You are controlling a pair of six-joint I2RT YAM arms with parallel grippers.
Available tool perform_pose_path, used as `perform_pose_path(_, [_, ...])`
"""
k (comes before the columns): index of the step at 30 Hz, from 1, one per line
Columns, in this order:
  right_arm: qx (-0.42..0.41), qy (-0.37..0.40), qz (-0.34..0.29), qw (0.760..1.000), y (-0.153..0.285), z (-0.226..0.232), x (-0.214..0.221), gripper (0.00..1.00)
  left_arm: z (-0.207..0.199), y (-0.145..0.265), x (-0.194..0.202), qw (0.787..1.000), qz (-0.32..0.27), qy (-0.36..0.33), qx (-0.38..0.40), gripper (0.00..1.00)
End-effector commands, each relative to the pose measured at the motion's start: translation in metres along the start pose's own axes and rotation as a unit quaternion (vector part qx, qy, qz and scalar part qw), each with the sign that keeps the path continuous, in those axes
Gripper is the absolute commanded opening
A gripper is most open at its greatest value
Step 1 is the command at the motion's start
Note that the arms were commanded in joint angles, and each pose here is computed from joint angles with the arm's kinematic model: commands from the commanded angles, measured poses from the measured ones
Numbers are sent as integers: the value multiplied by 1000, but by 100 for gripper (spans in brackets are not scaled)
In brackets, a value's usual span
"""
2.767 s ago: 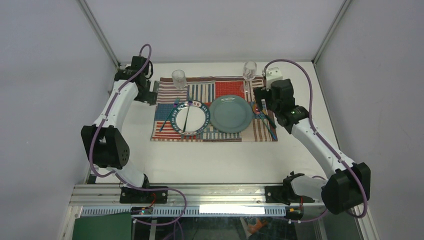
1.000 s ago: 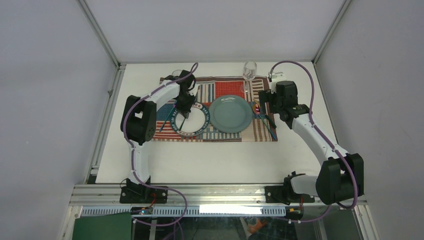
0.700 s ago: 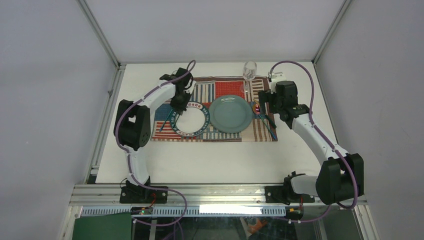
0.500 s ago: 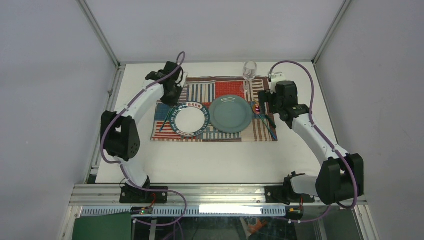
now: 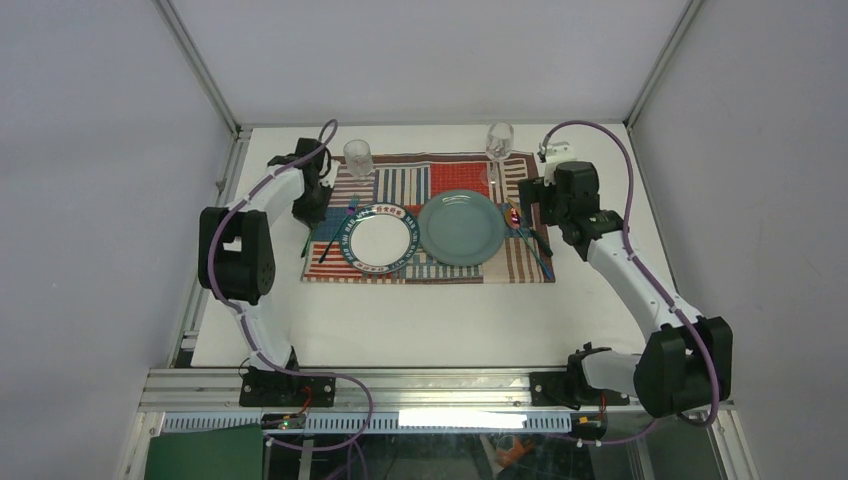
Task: Set the dinner table for one person
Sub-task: Adjust the fork on the napkin.
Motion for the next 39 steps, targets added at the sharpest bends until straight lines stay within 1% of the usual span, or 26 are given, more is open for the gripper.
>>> perform_pose_path(1, [0, -5, -66, 998, 16, -1, -33, 100, 3, -10, -24, 999, -37, -4, 0, 0])
perform_pose_path(8, [6, 5, -72, 997, 22, -6, -28, 100, 1, -30, -29, 1000, -23, -5, 8, 0])
perform_pose_path(17, [5, 8, -68, 998, 21, -6, -25, 100, 1, -40, -45, 999, -32, -8, 25, 0])
perform_pose_path(25, [8, 10, -74, 997, 21, -7, -27, 100, -6, -53, -43, 999, -18, -11, 40, 0])
perform_pose_path(36, [7, 12, -74, 997, 17, -6, -28, 100, -22, -44, -29, 998, -15, -19, 64, 0])
perform_pose_path(37, [11, 9, -75, 997, 18, -7, -29, 100, -24, -44, -27, 998, -14, -19, 64, 0])
perform_pose_path(38, [10, 10, -76, 997, 18, -7, -29, 100, -25, -43, -26, 998, -16, -19, 66, 7])
perform_pose_path(39, [8, 11, -73, 997, 18, -6, -28, 100, -28, -42, -24, 997, -15, -21, 69, 10])
Point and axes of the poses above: each gripper's point midway between its finger pads, its own y axis back along the fingers, its own z axis along the line the jaws close on, x = y × z, the point moved 4 cm from there along y, back along the fingers, and after that the axes turned 15 degrees about -y, right-handed, at the moved point
